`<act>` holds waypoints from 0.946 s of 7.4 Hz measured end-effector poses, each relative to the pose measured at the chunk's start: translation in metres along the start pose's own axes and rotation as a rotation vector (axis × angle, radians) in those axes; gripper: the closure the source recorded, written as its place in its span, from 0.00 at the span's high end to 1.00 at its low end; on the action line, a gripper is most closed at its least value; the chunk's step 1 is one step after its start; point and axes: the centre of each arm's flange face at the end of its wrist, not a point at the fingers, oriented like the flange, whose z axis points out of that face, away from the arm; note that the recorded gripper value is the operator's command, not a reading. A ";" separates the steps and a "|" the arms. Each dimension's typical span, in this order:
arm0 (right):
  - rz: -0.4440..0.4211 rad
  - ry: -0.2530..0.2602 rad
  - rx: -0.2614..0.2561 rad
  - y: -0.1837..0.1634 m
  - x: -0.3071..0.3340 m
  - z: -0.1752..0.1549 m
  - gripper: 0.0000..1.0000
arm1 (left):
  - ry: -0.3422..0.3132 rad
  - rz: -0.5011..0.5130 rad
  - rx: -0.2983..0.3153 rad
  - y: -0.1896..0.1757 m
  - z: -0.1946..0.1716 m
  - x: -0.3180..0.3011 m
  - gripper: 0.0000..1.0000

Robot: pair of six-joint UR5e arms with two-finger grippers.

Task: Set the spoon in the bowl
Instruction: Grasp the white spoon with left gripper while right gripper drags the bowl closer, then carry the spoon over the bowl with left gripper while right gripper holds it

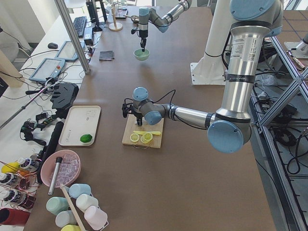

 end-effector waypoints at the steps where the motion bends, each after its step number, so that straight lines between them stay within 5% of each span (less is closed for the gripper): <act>1: -0.001 0.000 0.003 0.006 -0.007 0.005 0.00 | 0.003 0.001 0.000 0.000 -0.001 0.001 0.00; 5: 0.032 -0.042 0.013 0.034 -0.065 0.012 0.00 | 0.115 0.029 -0.017 -0.007 -0.027 0.076 0.00; 6: 0.035 -0.048 0.023 0.051 -0.086 0.020 0.09 | 0.159 0.015 -0.026 -0.014 -0.038 0.125 0.00; 7: 0.033 -0.051 0.029 0.067 -0.101 0.029 0.99 | 0.188 0.002 -0.041 -0.015 -0.044 0.175 0.00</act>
